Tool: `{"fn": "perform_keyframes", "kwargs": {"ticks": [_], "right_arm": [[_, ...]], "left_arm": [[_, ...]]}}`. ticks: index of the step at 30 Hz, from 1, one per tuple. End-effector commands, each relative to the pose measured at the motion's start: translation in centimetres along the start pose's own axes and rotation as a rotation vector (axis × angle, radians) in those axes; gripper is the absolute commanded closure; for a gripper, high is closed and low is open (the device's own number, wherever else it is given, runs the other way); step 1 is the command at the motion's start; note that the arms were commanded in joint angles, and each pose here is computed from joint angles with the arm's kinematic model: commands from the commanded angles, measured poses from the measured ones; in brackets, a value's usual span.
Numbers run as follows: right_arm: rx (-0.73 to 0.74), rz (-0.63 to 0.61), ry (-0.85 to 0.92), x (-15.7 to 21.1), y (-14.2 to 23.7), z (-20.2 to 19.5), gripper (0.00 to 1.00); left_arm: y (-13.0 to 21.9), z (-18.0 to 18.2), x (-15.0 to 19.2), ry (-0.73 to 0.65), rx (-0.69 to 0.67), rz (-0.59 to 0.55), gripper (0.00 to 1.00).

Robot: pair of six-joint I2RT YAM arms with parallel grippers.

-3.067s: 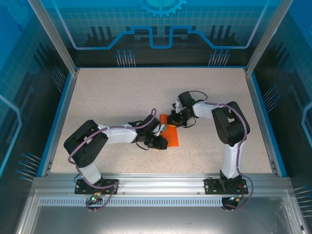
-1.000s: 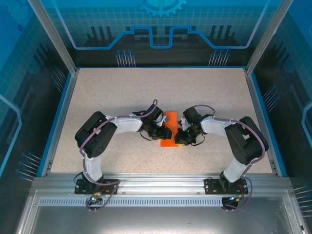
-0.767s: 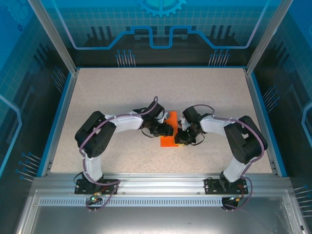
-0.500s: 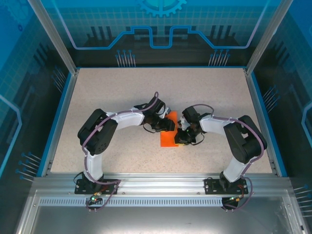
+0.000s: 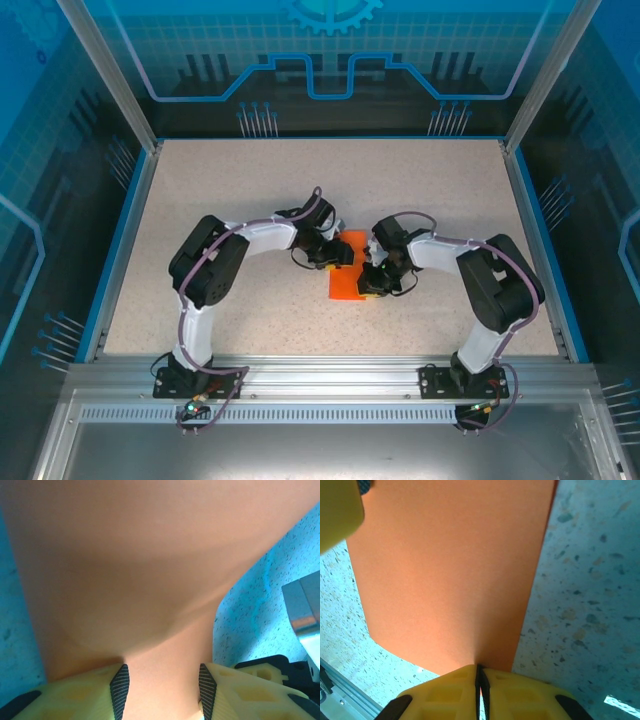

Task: Fold a paper plane with a square sheet of paper (fold left side to right side)
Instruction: First fold the square sheet of paper in half at the center of the table.

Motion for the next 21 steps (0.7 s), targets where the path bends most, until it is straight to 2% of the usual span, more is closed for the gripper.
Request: {"fn": "perform_keyframes", "kwargs": {"ticks": [1, 12, 21], "right_arm": [[0.257, 0.068, -0.052, 1.5, -1.9, -3.6, 0.87], [0.263, 0.084, -0.048, 1.5, -2.3, -3.6, 0.87], [0.263, 0.089, -0.042, 1.4, -2.3, -3.5, 0.87]], "left_arm": [[0.1, 2.5, -1.9, 0.024, -0.083, -0.052, 0.53], [0.3, 1.6, -5.4, 0.020, -0.044, -0.091, 0.52], [-0.7, 2.3, -7.3, 0.041, -0.056, -0.100, 0.51]]}}
Point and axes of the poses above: each hand's point on the last joint's axis, 136 mm out from that joint toward the fingers, its own y axis back along the fingers, its own z axis along the line the jaws close on, x = y × z, the point moved 10 cm from there along y, back along the fingers, and after that the axes turned 5 degrees about -y, right-handed, at the moved point
